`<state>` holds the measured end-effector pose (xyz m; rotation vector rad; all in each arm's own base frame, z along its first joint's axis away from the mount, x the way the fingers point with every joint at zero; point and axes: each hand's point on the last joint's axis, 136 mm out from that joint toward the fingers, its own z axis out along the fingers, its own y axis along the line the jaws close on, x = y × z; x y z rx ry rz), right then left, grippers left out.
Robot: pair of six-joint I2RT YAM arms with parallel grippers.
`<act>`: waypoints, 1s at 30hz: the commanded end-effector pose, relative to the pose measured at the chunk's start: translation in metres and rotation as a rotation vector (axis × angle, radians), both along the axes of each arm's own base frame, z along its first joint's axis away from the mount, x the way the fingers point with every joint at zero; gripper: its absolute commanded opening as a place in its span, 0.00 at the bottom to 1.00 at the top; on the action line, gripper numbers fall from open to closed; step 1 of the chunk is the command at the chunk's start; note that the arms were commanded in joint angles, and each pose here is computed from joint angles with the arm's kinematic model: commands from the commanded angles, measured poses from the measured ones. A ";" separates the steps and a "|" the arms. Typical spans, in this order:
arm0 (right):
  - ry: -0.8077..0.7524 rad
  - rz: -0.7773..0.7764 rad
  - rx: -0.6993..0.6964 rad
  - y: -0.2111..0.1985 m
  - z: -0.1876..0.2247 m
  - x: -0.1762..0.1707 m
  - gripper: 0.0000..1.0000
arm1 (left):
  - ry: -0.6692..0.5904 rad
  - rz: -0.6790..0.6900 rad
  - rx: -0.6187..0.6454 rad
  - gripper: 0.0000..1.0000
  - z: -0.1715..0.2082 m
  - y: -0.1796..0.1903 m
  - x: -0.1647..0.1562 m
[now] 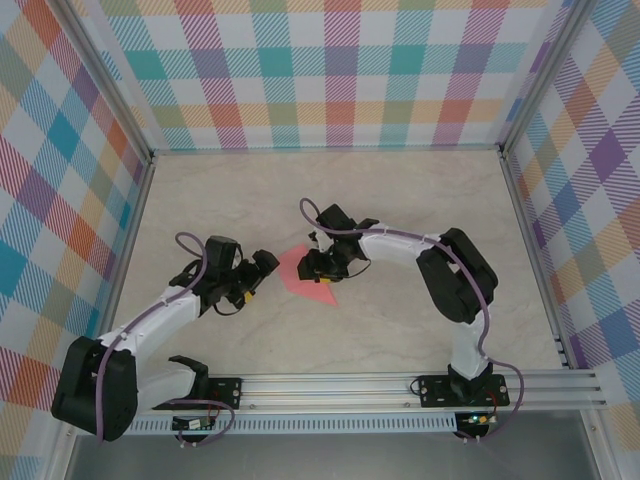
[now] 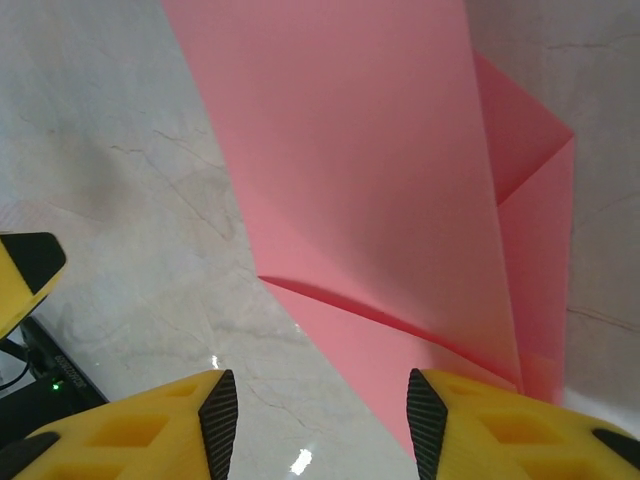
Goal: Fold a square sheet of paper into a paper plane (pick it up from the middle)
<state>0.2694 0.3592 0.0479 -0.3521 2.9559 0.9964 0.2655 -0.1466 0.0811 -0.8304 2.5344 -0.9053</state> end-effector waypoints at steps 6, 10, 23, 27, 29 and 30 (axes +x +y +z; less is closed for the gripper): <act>0.040 -0.038 0.008 -0.003 -0.016 0.008 0.48 | 0.025 -0.060 -0.080 1.00 -0.006 -0.033 0.002; 0.075 -0.058 0.037 -0.009 -0.021 0.009 0.48 | 0.039 -0.060 -0.107 0.97 -0.010 -0.042 0.004; 0.185 -0.120 0.142 -0.025 -0.028 0.010 0.46 | 0.080 -0.075 -0.159 0.65 -0.027 -0.073 0.010; 0.200 -0.131 0.174 -0.026 -0.026 0.012 0.46 | 0.088 -0.050 -0.147 0.59 -0.031 -0.070 0.012; 0.200 -0.131 0.175 -0.027 -0.026 0.012 0.46 | 0.086 -0.049 -0.152 0.56 -0.031 -0.072 0.013; 0.201 -0.131 0.178 -0.027 -0.026 0.013 0.46 | 0.082 -0.050 -0.156 0.56 -0.030 -0.073 0.015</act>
